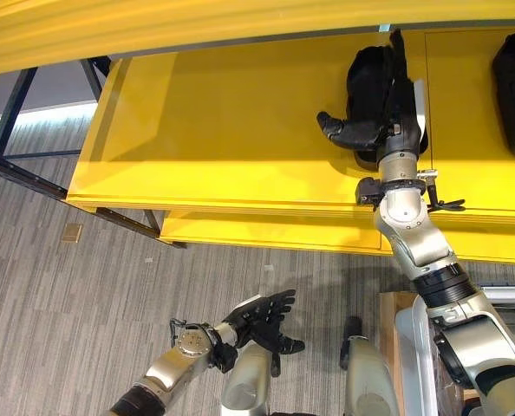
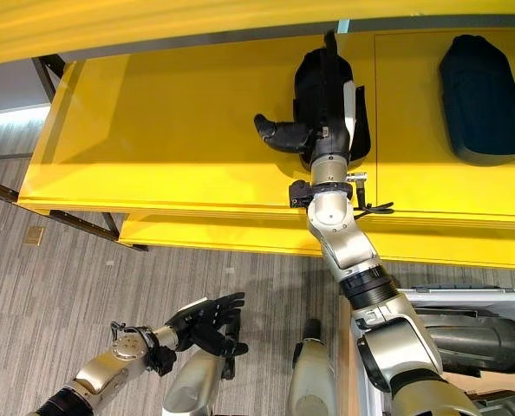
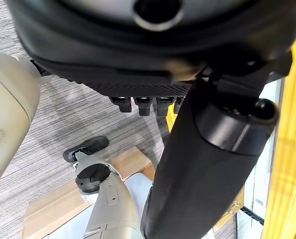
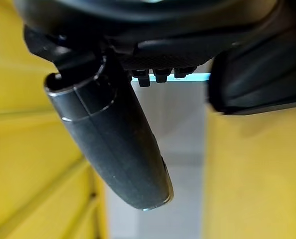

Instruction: Move parts from the plastic box to the shelf.

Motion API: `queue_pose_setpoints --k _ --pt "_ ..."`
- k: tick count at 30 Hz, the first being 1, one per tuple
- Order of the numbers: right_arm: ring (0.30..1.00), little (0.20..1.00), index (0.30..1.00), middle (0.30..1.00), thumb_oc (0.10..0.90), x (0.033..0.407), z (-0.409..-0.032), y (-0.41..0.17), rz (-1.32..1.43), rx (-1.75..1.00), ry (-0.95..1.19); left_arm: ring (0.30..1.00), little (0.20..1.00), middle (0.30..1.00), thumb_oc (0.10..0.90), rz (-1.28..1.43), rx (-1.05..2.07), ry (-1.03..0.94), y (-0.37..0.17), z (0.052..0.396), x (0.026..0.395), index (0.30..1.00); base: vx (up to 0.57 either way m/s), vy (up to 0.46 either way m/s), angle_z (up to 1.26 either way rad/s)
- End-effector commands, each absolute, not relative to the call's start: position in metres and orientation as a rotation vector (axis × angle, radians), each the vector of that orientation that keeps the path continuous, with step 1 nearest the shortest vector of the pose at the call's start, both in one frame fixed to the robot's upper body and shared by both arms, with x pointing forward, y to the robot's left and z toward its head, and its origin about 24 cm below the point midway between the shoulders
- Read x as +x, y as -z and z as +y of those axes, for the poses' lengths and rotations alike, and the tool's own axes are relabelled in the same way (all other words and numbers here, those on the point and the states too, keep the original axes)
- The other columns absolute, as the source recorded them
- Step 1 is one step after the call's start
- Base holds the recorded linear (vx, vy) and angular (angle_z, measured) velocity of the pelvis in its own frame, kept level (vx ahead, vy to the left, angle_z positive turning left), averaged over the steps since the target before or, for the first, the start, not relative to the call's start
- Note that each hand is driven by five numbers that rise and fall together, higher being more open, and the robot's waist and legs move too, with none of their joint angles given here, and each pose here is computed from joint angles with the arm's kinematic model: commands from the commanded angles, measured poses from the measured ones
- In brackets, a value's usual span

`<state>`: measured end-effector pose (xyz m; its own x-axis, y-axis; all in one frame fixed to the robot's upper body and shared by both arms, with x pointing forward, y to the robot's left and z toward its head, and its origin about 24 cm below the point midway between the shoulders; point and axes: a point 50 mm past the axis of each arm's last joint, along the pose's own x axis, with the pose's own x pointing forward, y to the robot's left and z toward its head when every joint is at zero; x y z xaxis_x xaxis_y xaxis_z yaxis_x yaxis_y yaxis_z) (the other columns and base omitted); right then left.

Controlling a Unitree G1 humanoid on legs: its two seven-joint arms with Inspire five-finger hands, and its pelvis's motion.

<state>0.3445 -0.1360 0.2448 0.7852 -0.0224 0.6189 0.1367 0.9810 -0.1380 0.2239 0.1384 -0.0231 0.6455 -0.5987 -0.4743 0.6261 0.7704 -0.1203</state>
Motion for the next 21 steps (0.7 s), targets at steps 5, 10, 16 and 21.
queue_pose_setpoints --k 5,10,16,21 --pt "1.0 1.0 1.0 1.0 0.9 0.313 -0.112 -0.293 -0.958 -0.323 -0.06 1.0 1.0 1.0 0.9 0.404 0.0 0.791 0.005 0.126 0.211 1.0 0.0 0.0 0.0" --pt "1.0 1.0 1.0 1.0 0.9 0.305 -0.119 -0.287 -0.955 -0.465 -0.086 1.0 1.0 1.0 0.9 0.396 0.016 0.776 0.003 0.131 0.211 1.0 0.0 0.0 0.0" --pt "1.0 1.0 1.0 1.0 0.9 0.299 -0.144 -0.251 -0.771 -0.479 -0.146 1.0 1.0 1.0 0.9 0.387 0.024 0.748 0.0 0.14 0.21 1.0 0.01 -0.016 -0.05" --pt "1.0 1.0 1.0 1.0 0.9 0.275 -0.169 -0.224 -0.74 -0.506 -0.137 1.0 1.0 1.0 0.9 0.389 0.016 0.676 0.003 0.15 0.208 1.0 0.01 0.0 -0.09"
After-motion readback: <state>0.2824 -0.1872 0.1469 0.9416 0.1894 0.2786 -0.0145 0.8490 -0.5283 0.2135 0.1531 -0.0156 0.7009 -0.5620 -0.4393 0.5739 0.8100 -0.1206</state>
